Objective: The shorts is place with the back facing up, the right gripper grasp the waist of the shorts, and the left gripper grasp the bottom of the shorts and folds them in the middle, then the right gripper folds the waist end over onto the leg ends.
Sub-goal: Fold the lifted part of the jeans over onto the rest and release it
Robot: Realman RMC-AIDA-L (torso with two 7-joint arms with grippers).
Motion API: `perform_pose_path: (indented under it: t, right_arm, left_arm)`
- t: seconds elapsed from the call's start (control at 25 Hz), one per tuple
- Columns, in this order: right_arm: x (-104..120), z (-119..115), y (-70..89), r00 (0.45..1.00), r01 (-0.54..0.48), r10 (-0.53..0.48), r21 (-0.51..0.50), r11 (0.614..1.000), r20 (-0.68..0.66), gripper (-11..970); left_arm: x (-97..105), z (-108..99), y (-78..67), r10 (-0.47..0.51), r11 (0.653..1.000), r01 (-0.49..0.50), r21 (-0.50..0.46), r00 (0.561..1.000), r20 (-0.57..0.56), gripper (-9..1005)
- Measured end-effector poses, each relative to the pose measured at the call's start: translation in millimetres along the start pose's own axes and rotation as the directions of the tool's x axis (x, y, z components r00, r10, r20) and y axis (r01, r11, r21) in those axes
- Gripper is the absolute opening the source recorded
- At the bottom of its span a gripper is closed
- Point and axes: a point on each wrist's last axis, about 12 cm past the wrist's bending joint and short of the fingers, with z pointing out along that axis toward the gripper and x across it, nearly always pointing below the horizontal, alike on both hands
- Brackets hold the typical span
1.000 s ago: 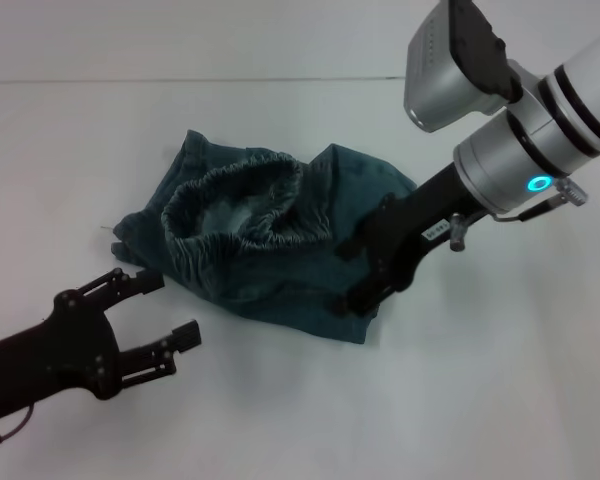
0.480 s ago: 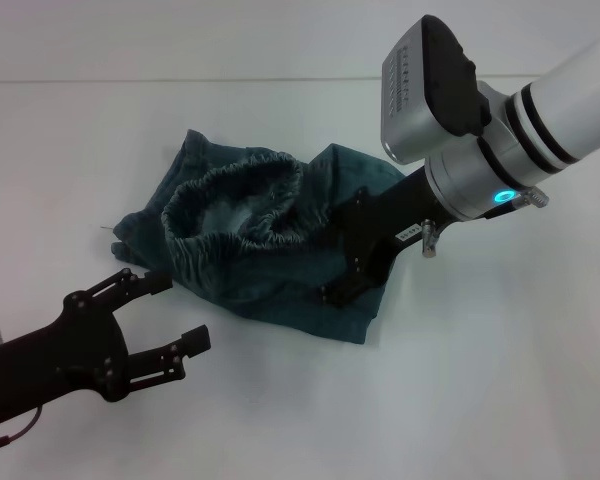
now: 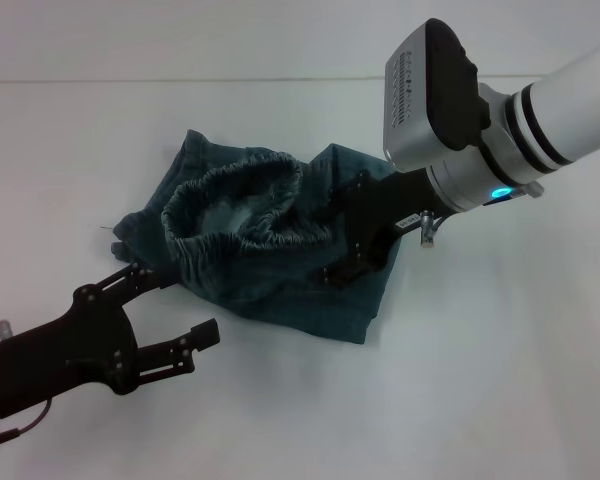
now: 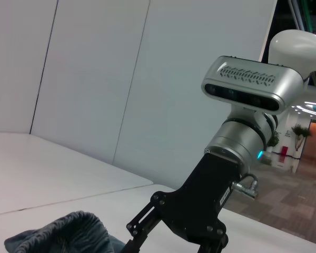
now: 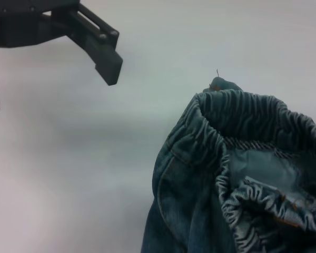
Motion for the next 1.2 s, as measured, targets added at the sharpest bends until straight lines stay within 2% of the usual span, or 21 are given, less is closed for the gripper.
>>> perform_pose_path:
  t: [0.28, 1.0, 1.2]
  right_arm:
    - [2, 6, -0.1, 0.999, 0.041, -0.041, 0.02, 0.999, 0.023, 707]
    - [16, 13, -5.7, 0.995, 0.024, -0.036, 0.125, 0.992, 0.094, 663]
    - [17, 14, -5.6, 0.995, 0.022, -0.035, 0.13, 0.991, 0.096, 461]
  left_arm:
    - [0, 4, 0.0, -0.005, 1.0, 0.005, 0.004, 1.0, 0.004, 917]
    - [0, 8, -1.0, -0.012, 1.0, 0.012, 0.01, 1.0, 0.009, 919]
    - [-1, 8, -0.8, -0.013, 1.0, 0.013, 0.011, 1.0, 0.01, 919]
